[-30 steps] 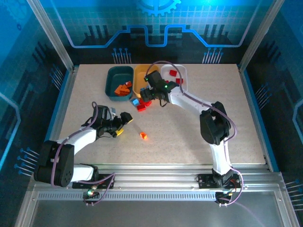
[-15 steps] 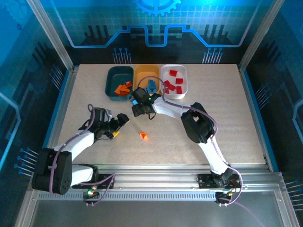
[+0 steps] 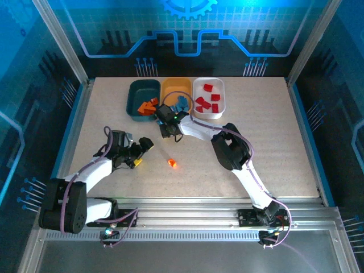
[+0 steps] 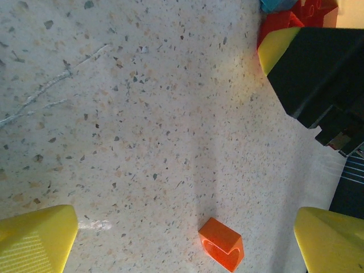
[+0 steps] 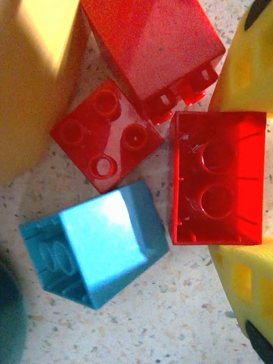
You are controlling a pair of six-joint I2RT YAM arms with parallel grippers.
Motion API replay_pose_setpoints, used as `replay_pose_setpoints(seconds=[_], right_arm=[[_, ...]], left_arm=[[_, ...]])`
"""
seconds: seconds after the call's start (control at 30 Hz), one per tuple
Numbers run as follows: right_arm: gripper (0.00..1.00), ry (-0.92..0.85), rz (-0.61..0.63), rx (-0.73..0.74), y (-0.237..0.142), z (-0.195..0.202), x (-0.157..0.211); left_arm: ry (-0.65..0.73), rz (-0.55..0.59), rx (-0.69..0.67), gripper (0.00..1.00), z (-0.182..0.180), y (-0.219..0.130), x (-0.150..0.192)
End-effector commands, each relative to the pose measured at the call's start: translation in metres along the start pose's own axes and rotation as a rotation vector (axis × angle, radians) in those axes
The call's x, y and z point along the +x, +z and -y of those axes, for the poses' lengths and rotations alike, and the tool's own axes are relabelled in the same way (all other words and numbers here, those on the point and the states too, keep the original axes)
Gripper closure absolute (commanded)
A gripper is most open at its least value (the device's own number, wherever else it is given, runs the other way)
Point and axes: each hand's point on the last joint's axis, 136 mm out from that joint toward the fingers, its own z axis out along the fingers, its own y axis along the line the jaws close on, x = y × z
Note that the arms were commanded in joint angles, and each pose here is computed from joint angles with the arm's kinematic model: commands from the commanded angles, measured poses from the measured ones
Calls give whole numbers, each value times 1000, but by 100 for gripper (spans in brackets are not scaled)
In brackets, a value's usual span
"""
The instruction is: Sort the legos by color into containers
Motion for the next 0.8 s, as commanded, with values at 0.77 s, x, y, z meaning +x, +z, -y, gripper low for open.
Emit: replay_pose_setpoints(seconds=[0.77], right_arm=[[60, 273, 60, 44, -46, 211, -78]], left_arm=[[201, -138, 199, 1, 68, 10, 36]])
